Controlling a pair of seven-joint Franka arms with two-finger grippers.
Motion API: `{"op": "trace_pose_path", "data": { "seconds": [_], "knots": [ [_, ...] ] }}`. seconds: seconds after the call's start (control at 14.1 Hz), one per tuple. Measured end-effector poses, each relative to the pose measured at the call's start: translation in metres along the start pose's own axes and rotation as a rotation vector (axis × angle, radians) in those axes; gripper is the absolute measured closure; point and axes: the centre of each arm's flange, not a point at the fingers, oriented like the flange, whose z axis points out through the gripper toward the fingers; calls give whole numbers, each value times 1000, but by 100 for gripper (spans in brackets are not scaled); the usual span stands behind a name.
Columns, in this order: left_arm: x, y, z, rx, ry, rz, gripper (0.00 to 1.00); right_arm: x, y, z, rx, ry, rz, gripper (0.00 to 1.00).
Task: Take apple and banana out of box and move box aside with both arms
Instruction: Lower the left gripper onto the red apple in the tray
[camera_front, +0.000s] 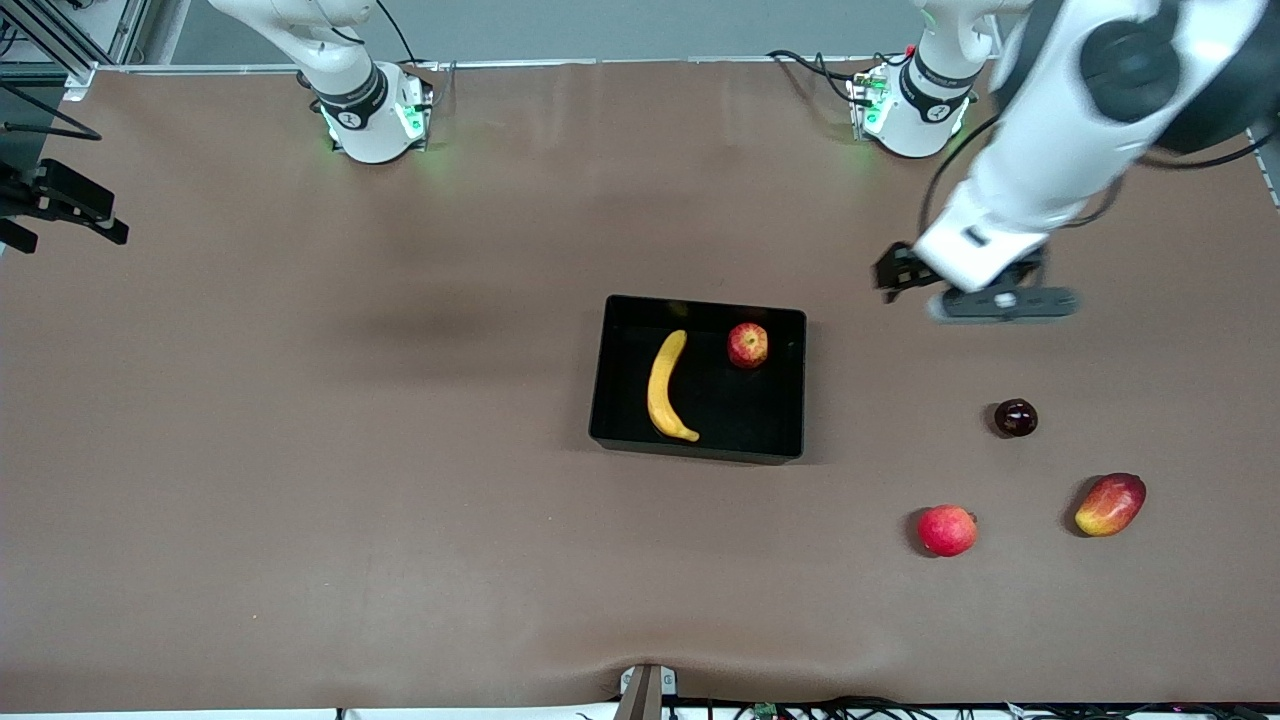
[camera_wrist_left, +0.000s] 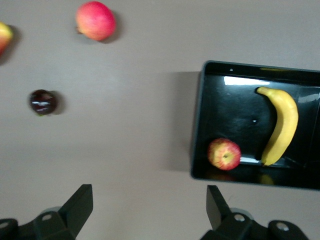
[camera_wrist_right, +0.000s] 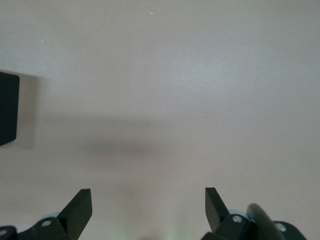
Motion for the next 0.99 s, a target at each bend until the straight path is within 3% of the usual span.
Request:
{"op": "trace_pose_path", "data": {
  "seconds": [0.5, 0.99],
  "knots": [
    [-17, 82, 116, -50, -82, -36, 0, 0, 0, 1, 1, -1, 0, 0],
    [-26, 126, 185, -93, -133, -118, 0, 0, 0, 1, 2, -2, 0, 0]
  ]
}}
